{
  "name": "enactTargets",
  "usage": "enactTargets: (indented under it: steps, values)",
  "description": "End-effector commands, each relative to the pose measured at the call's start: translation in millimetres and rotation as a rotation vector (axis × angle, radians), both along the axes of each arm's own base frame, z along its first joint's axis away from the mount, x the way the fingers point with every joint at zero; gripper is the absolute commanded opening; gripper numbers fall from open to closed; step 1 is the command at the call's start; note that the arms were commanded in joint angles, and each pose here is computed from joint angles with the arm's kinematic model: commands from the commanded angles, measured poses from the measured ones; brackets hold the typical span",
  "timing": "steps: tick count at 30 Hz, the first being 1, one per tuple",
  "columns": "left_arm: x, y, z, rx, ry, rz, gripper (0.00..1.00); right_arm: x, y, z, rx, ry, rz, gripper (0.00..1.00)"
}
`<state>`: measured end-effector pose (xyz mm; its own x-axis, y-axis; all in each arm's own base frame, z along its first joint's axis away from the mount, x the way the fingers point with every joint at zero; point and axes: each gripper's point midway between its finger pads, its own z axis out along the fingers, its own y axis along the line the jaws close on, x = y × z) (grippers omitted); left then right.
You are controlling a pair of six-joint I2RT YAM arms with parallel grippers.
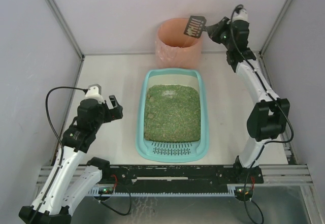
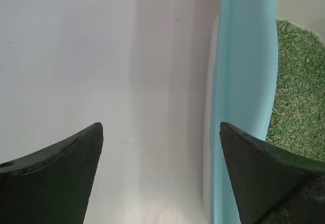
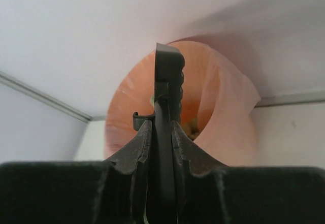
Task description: Clean the litter box
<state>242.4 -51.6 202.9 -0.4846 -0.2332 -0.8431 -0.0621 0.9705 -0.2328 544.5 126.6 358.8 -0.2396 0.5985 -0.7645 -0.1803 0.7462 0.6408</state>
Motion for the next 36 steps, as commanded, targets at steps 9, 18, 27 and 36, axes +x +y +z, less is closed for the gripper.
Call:
enactTargets:
  steps: [9,18,27,36]
  values:
    - [2,-1,1,0.003,-0.019,-0.026,1.0,10,52,49,-0.845,-0.406,0.035,0.0]
    - [3,-6,0,-0.009,-0.02,-0.054,1.0,-28,57,93,-1.14,-0.634,-0.108,0.0]
    - [7,-17,0,-0.037,-0.024,-0.106,1.0,-142,71,128,-0.756,-0.686,0.023,0.0]
    - [8,-30,17,-0.063,-0.1,-0.154,0.98,-213,89,44,-0.34,-0.189,0.313,0.0]
